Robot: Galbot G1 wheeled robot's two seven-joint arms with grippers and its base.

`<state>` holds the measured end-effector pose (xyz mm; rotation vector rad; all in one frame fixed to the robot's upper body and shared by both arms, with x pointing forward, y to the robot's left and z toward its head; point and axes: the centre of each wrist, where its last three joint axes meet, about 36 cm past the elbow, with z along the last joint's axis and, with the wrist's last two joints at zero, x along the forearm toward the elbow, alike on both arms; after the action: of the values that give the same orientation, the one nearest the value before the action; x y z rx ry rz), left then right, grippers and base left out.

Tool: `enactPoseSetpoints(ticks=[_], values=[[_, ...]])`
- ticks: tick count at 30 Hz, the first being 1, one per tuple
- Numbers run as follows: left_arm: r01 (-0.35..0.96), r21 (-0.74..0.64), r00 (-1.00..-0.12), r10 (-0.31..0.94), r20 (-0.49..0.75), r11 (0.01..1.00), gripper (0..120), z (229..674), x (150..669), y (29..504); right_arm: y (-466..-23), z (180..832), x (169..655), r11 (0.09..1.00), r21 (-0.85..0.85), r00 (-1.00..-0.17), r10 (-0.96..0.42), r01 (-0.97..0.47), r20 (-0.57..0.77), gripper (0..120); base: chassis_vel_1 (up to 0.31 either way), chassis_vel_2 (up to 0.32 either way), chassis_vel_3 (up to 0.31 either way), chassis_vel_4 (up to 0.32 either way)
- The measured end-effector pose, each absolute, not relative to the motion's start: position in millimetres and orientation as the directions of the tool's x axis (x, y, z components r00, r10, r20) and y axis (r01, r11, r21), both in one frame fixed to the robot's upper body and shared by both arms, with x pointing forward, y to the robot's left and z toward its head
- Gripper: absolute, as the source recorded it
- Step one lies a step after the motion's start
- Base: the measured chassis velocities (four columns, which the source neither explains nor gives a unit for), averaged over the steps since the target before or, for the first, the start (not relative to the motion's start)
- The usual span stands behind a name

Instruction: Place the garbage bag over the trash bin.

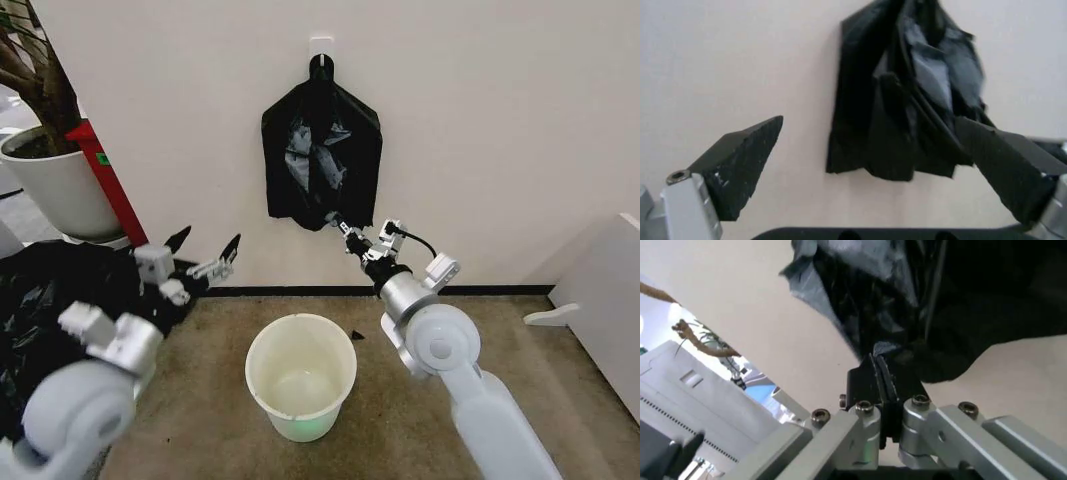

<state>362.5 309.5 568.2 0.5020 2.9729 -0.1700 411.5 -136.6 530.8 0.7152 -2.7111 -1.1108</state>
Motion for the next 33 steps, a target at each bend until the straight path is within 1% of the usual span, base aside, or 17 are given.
enactPoseSetpoints(ticks=[1,3,6,7,8,10,14,16,20,22,27,29,32,33], values=[[0.329,-0.094,-0.939,0.315,-0.142,0.94,100,571.8,366.0,310.3,-134.5,529.8,411.7,0.617,0.688,-0.878,-0.475,-0.381,-0.061,0,0.0,0.0,0.0,0.0],[0.338,-0.12,-0.934,0.317,-0.162,0.934,100,593.1,384.7,307.2,-127.9,525.7,412.9,0.615,0.687,-0.874,-0.482,-0.387,-0.06,0,0.0,0.0,0.0,0.0],[0.353,-0.13,-0.929,0.33,-0.167,0.927,100,602.2,395.6,303.0,-126.3,523.9,414.2,0.616,0.688,-0.875,-0.482,-0.384,-0.057,0,0.0,0.0,0.0,0.0],[0.371,-0.129,-0.922,0.348,-0.17,0.919,100,608.2,407.1,297.8,-125.3,522.9,415.8,0.618,0.688,-0.877,-0.478,-0.381,-0.056,0,0.0,0.0,0.0,0.0],[0.377,-0.128,-0.92,0.354,-0.17,0.917,100,609.1,411.1,296.1,-124.9,522.5,416.4,0.618,0.688,-0.877,-0.477,-0.379,-0.055,0,0.0,0.0,0.0,0.0],[0.394,-0.13,-0.913,0.371,-0.173,0.91,100,612.7,434.8,284.1,-122.9,521.3,417.8,0.622,0.685,-0.88,-0.472,-0.378,-0.056,0,0.0,0.0,0.0,0.0],[0.398,-0.137,-0.912,0.375,-0.166,0.907,100,612.9,449.8,272.0,-121.0,519.7,417.8,0.624,0.681,-0.878,-0.475,-0.382,-0.058,0,0.0,0.0,0.0,0.0],[0.398,-0.141,-0.913,0.378,-0.151,0.906,100,616.9,468.8,250.6,-119.3,518.3,417.6,0.627,0.678,-0.878,-0.476,-0.384,-0.056,0,0.0,0.0,0.0,0.0],[0.416,-0.123,-0.908,0.404,-0.114,0.901,100,618.5,483.6,224.5,-117.3,517.5,416.8,0.627,0.678,-0.878,-0.475,-0.384,-0.057,0,0.0,0.0,0.0,0.0],[0.418,-0.117,-0.907,0.407,-0.107,0.901,100,618.4,485.2,220.7,-117.2,517.2,416.3,0.627,0.678,-0.878,-0.476,-0.384,-0.057,0,0.0,0.0,0.0,0.0],[0.352,-0.071,-0.935,0.347,-0.072,0.933,100,629.3,497.9,197.1,-119.0,514.3,410.8,0.632,0.676,-0.88,-0.472,-0.379,-0.052,0,0.0,0.0,0.0,0.0],[0.341,-0.068,-0.939,0.337,-0.069,0.938,100,631.4,499.0,194.1,-119.6,513.7,410.1,0.634,0.675,-0.881,-0.47,-0.377,-0.05,0,0.0,0.0,0.0,0.0],[0.291,-0.036,-0.956,0.289,-0.048,0.956,100,637.9,504.4,183.5,-123.7,508.5,405.7,0.649,0.668,-0.89,-0.453,-0.364,-0.044,0,0.0,0.0,0.0,0.0],[0.283,-0.019,-0.959,0.282,-0.041,0.959,98,638.1,505.1,182.8,-124.7,507.1,404.4,0.652,0.666,-0.892,-0.45,-0.361,-0.043,0,0.0,0.0,0.0,0.0]])
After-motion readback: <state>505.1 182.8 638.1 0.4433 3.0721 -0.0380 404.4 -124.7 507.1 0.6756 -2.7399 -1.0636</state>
